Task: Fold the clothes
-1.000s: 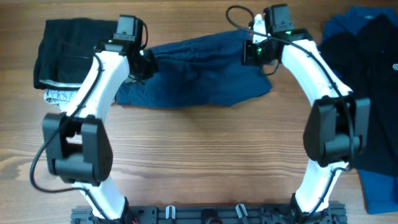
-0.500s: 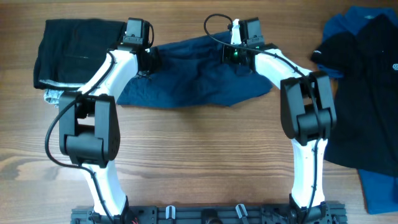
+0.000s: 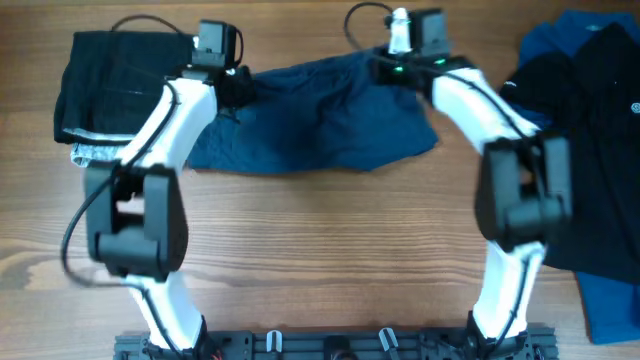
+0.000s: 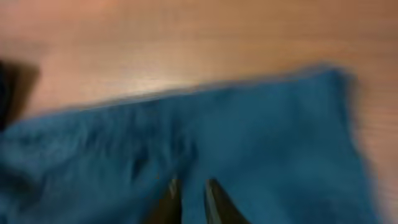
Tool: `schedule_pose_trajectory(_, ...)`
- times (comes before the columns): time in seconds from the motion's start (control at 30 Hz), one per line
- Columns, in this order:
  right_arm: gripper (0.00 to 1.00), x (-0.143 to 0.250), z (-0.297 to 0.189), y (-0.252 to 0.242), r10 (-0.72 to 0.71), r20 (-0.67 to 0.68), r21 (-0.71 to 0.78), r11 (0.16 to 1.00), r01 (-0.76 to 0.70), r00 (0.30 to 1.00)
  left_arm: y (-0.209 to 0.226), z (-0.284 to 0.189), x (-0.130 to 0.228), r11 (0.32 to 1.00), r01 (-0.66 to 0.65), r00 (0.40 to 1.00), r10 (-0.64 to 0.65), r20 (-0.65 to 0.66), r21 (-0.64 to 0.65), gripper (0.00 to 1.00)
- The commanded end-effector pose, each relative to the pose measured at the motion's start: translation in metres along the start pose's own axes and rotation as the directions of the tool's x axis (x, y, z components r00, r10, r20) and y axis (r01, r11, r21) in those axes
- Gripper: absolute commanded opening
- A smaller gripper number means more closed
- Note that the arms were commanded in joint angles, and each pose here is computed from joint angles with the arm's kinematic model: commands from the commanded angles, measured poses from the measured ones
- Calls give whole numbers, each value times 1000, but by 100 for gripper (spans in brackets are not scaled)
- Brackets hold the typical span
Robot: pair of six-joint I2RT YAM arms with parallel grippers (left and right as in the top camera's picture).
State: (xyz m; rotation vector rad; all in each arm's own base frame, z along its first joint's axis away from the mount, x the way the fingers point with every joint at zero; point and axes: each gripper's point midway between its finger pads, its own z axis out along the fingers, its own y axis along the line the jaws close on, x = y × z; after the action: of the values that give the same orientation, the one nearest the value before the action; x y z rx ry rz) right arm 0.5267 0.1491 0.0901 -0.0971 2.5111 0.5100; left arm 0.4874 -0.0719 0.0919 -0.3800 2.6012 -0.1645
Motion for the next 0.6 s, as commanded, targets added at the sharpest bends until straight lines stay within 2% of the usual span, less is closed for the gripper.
schedule_pose_trajectory(0.0, 4, 21, -32, -25, -17, -104, 149, 988, 32, 994, -14, -65, -28, 999, 22, 994, -26, 110, 44, 4)
schedule_pose_trajectory(0.1, 5, 71, -15, -39, -9, -257, 161, 986, 52, 966, -8, -73, -16, 999, 28, 998, -30, 64, 21, 4)
schedule_pose_trajectory(0.3, 4, 126, 23, -70, 50, -348, 223, 974, 31, 936, 3, -71, 5, 999, 24, 1000, -25, -18, -26, 7)
schedule_pose_trajectory(0.4, 4, 146, 3, -111, 221, -371, 416, 908, -51, 902, 4, -71, 7, 999, 24, 999, -25, -26, -30, 8)
schedule_pose_trajectory(0.57, 4, 177, -43, -170, 395, -426, 564, 819, -102, 814, 4, -71, 7, 999, 23, 999, -24, -26, -30, 8)
